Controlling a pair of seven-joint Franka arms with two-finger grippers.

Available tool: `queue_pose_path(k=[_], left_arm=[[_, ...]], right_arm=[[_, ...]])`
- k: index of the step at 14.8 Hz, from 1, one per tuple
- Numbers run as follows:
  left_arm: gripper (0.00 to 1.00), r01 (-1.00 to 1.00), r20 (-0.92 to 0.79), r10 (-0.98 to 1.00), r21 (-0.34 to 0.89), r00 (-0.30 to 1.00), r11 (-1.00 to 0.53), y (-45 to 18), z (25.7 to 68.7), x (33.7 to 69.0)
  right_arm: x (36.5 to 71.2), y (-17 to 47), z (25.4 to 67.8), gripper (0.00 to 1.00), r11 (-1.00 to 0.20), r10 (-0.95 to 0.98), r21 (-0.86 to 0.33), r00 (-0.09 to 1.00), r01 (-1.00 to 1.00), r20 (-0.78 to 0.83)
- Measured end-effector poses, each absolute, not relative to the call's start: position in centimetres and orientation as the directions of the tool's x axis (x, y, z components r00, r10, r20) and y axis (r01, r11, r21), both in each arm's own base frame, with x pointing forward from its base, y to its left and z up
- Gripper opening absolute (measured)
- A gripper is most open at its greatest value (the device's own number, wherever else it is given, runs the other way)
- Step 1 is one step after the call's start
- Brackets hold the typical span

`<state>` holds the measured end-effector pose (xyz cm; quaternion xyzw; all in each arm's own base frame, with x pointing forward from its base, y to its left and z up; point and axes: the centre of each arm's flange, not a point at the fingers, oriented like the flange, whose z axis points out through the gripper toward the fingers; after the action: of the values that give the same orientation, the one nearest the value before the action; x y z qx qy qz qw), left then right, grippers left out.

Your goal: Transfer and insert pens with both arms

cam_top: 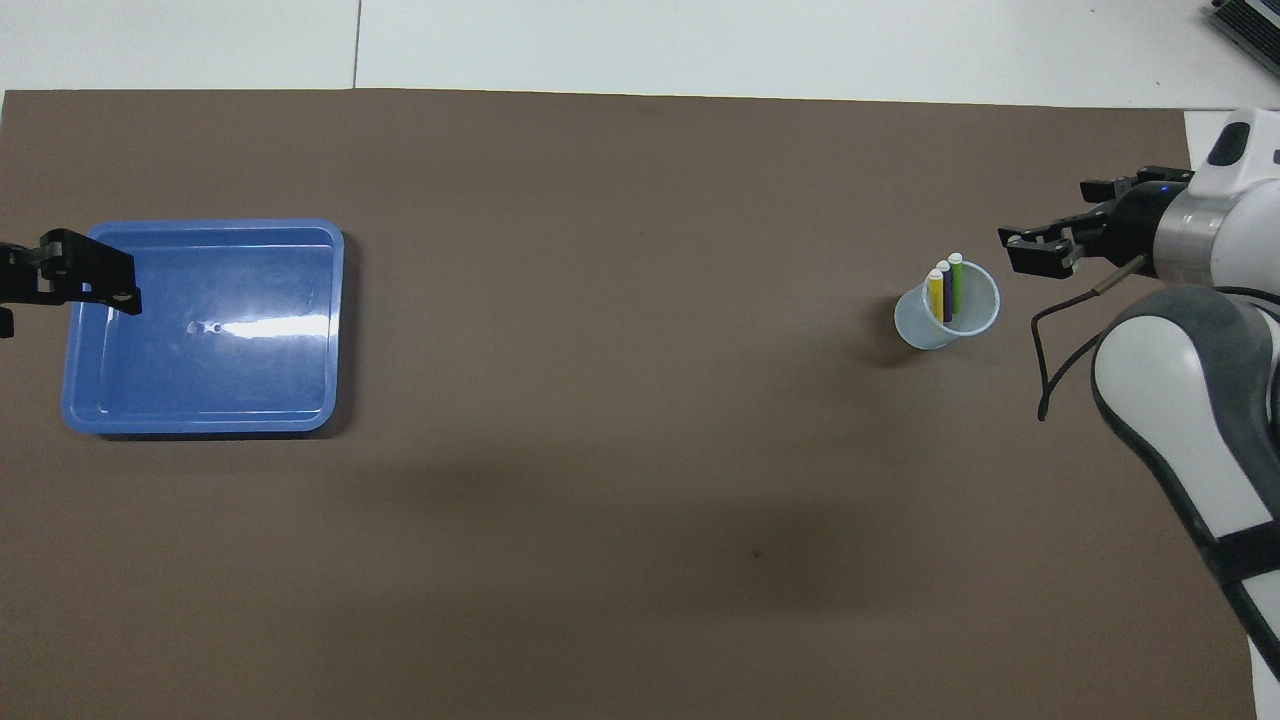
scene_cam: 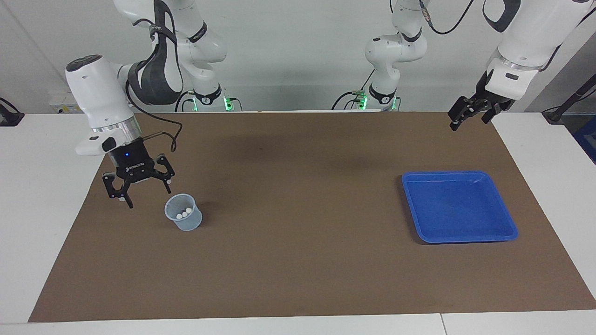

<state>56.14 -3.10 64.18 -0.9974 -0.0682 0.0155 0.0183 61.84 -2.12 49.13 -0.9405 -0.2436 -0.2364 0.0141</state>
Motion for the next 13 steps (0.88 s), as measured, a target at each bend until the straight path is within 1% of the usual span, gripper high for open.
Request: queue_pose_path(k=[4,5,7,10,12,13], left_arm=[[1.0,0.135,-0.028,0.136,-0.039,0.99,-0.99,-3.1,64.2,56.1],[1.0,0.135,-0.028,0.137,-0.039,0.99,-0.99,-3.1,64.2,56.1],[1.0,0.135,-0.028,0.136,-0.038,0.99,-0.99,-3.1,64.2,56.1],[1.0,0.135,-0.027,0.137,-0.038,0.99,-0.99,-3.1,64.2,56.2],[1.0,0.135,-0.027,0.137,-0.038,0.99,-0.99,-3.1,64.2,56.2],[1.0,0.135,-0.026,0.137,-0.038,0.99,-0.99,-3.1,64.2,56.2]], right_arm=[[61.8,-2.1,49.1,1.0,-0.882,0.449,0.087,0.771,0.463,0.452],[61.6,-2.0,49.5,1.0,-0.924,0.349,0.021,0.821,0.381,0.451],[60.7,-1.8,50.8,1.0,-0.949,0.258,-0.045,0.848,0.313,0.462],[60.0,-1.7,51.7,1.0,-0.965,0.179,-0.092,0.87,0.247,0.46],[59.7,-0.7,51.5,1.0,-0.976,0.096,-0.139,0.907,0.166,0.41],[59.5,0.0,51.5,1.0,-0.981,0.087,-0.131,0.925,0.144,0.37]])
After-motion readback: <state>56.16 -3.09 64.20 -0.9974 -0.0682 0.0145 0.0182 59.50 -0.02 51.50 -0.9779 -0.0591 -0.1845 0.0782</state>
